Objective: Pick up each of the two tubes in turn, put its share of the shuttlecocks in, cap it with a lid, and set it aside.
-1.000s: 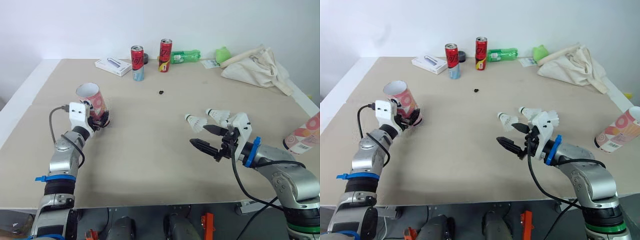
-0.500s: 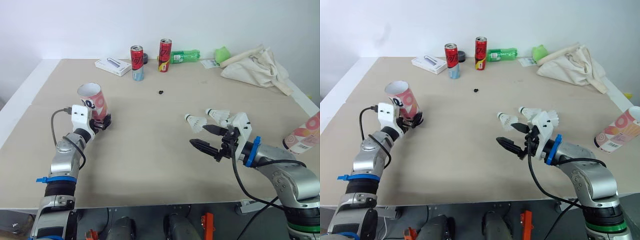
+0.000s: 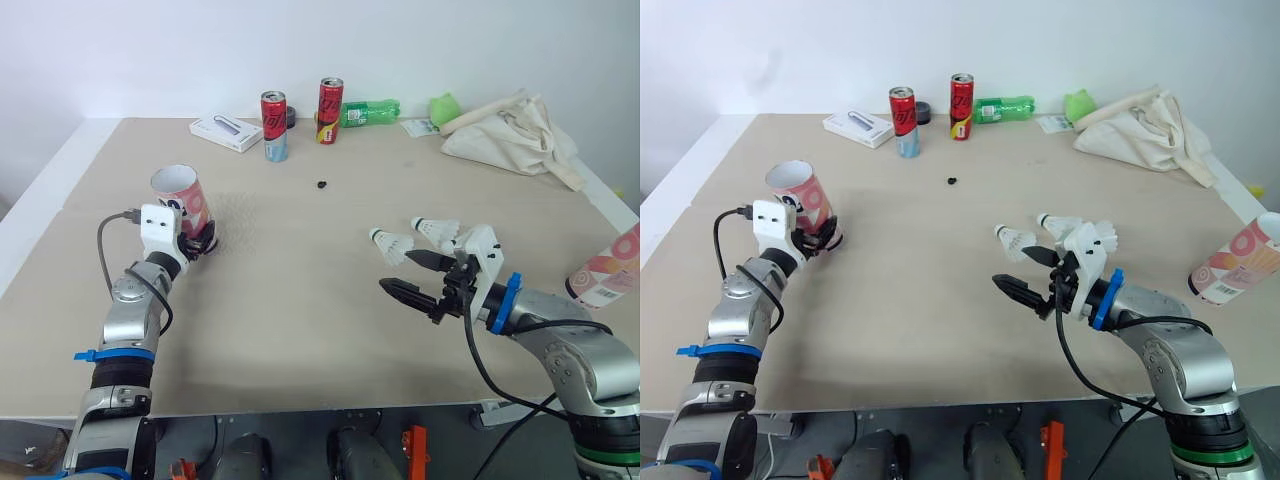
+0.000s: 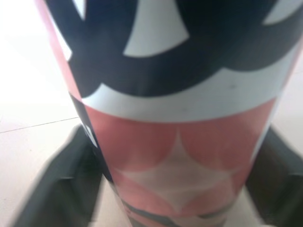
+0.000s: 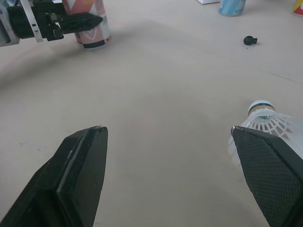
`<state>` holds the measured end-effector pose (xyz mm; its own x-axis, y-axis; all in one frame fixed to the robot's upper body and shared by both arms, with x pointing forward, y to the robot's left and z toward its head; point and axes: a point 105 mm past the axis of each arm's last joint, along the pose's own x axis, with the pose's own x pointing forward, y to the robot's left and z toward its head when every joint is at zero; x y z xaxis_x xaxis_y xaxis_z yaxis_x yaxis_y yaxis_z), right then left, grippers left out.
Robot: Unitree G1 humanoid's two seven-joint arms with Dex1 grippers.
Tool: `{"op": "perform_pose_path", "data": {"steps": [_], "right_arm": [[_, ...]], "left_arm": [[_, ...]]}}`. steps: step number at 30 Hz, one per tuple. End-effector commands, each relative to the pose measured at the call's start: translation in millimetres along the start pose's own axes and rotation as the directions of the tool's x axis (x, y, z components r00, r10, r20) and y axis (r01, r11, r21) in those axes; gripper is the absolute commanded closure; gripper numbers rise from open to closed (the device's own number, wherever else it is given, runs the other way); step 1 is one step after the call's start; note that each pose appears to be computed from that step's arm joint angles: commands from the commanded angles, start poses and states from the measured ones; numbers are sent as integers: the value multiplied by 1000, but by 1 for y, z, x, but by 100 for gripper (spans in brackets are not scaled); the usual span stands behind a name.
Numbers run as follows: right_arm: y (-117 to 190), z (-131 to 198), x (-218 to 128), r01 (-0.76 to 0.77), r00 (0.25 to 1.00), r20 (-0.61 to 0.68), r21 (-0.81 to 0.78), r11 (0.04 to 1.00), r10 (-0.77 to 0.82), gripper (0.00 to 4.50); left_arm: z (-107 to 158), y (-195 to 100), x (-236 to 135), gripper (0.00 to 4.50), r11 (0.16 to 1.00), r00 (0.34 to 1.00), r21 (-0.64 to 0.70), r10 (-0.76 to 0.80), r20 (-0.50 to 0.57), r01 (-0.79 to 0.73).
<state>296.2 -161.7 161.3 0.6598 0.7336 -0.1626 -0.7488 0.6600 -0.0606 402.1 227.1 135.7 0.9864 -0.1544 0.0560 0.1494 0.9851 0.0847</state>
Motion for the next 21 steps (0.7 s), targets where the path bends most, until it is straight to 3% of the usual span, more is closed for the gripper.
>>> {"op": "perform_pose_path", "data": {"steps": [1,9,13,18,21], "right_arm": [[-1,12,-5,14,999,29,-38,999,-12,0],[-2,12,-5,14,999,29,-37,999,-13,0],[-3,14,-13,18,999,36,-34,999,-16,0],[-3,27,-36,15,997,77,-7,1000,-14,0],[3,37,-52,-7,994,111,4,1000,6,0]], "left_arm": [[14,3,3,115,1000,999,11,6,42,-7],[20,8,1,115,1000,998,27,15,64,-17],[41,6,-2,115,997,990,59,-55,129,48],[70,-3,-10,115,959,952,151,-263,155,240],[75,-25,-23,115,835,863,294,-501,56,465]]}}
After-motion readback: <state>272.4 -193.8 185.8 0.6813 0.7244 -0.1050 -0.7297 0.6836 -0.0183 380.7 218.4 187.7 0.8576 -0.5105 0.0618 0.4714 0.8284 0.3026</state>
